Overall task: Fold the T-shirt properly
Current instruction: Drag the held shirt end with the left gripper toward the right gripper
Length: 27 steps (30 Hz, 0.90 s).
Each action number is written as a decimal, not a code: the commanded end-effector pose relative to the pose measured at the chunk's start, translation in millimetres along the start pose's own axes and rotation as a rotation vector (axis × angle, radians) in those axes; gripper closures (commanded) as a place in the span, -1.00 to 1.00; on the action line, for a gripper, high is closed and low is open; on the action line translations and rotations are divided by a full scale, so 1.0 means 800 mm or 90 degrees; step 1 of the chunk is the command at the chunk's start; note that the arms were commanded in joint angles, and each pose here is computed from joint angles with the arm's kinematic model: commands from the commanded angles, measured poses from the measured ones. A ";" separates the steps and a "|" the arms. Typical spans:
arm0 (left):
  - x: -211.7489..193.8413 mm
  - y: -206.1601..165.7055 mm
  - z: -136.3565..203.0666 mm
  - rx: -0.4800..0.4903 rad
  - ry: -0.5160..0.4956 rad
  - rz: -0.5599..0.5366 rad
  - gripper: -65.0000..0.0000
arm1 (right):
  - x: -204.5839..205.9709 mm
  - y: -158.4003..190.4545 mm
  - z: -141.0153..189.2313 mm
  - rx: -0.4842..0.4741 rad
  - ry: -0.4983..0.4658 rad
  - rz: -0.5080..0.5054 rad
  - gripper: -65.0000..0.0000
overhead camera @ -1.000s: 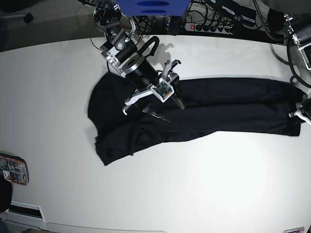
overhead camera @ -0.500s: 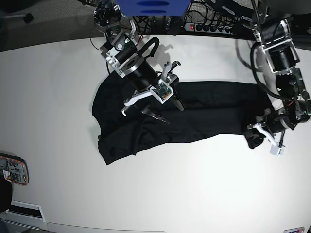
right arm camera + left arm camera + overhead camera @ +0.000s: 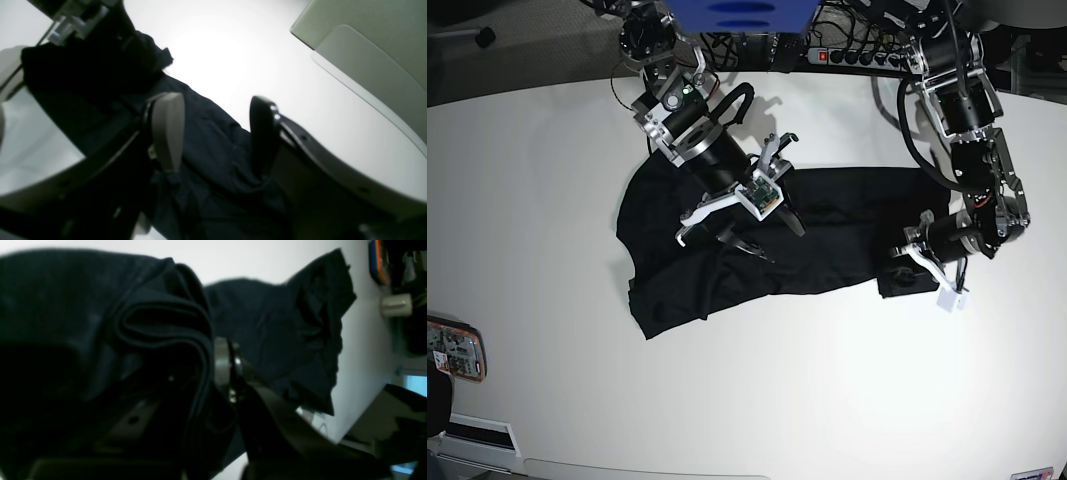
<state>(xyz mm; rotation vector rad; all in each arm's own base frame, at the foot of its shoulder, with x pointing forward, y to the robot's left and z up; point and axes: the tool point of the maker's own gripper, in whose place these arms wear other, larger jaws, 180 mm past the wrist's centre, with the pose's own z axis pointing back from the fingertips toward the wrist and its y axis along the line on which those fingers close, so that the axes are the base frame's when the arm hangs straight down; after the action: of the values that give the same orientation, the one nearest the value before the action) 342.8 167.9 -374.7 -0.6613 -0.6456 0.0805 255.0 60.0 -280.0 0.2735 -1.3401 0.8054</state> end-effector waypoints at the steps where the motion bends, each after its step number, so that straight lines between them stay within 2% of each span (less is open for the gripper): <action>1: 0.035 -0.021 0.005 -0.022 -0.051 -0.029 1.00 | 0.022 -0.004 0.000 -0.007 -0.040 -0.003 0.08; 3: 0.036 -0.027 0.004 -0.026 -0.054 -0.035 1.00 | 0.023 -0.003 0.000 -0.005 -0.041 -0.003 0.08; 12: 0.001 -0.095 -0.046 -0.102 0.010 -0.071 1.00 | 0.020 -0.002 0.000 -0.005 -0.037 -0.005 0.08; 14: -0.012 -0.102 -0.052 -0.111 0.025 -0.072 1.00 | 0.020 -0.002 0.001 -0.006 -0.036 -0.006 0.08; 19: -0.025 -0.106 -0.058 -0.116 0.012 -0.071 1.00 | 0.019 -0.002 0.001 -0.005 -0.035 -0.007 0.08; 22: -0.034 -0.101 -0.056 -0.110 0.038 -0.089 1.00 | 0.012 0.000 0.000 -0.002 -0.014 -0.006 0.08; 23: -0.040 -0.101 -0.056 -0.109 0.052 -0.099 0.96 | 0.009 -0.001 -0.001 -0.003 -0.002 -0.005 0.08; 25: -0.047 -0.102 -0.056 -0.110 0.063 -0.116 0.64 | 0.005 0.000 -0.001 -0.002 0.007 -0.005 0.08; 27: -0.042 -0.112 -0.052 -0.116 0.052 -0.146 0.59 | 0.004 0.001 0.000 -0.001 0.009 -0.006 0.08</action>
<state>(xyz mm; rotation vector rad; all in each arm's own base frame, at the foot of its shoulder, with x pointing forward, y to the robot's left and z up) 315.6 69.2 -384.1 -0.7293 -0.5800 -0.2015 251.2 58.4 -292.8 0.2543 -1.2678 0.8141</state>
